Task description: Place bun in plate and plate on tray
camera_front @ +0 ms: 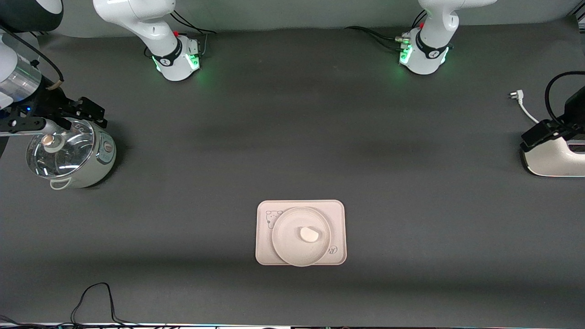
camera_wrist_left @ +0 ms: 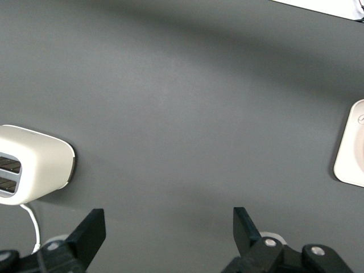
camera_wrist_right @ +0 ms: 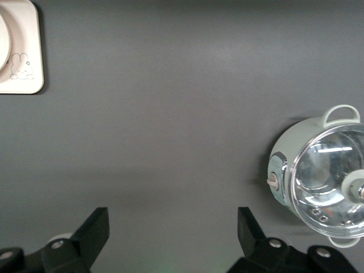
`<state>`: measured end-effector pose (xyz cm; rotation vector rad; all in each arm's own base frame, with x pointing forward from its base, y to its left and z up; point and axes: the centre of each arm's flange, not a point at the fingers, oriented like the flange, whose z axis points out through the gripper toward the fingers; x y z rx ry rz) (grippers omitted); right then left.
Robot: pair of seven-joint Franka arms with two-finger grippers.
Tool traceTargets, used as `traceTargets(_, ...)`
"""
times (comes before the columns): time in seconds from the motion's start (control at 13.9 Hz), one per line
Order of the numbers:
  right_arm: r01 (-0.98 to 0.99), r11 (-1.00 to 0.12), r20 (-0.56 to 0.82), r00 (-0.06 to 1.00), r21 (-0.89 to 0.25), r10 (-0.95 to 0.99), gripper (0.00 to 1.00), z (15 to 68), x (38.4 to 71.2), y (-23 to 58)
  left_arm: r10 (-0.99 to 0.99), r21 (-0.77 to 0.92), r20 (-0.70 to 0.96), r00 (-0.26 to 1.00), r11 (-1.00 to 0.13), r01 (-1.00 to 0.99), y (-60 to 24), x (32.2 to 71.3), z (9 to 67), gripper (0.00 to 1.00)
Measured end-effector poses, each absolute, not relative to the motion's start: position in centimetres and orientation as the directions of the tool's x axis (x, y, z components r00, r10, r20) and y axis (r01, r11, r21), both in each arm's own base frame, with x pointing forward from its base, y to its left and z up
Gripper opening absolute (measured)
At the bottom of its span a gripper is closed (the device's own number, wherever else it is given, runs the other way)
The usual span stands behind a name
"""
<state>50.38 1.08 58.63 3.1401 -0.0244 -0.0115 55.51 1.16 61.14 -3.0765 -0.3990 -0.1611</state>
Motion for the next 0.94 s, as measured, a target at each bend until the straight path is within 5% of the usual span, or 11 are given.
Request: traceTargets(0.94, 0.035, -0.999, -0.028, 0.999, -0.001, 0.035, 1.00, 58.1, 49.8, 3.9, 0.234, -0.020, 0.106, 0.966, -0.971, 0.237, 0.0, 54.9, 61.4, 1.00)
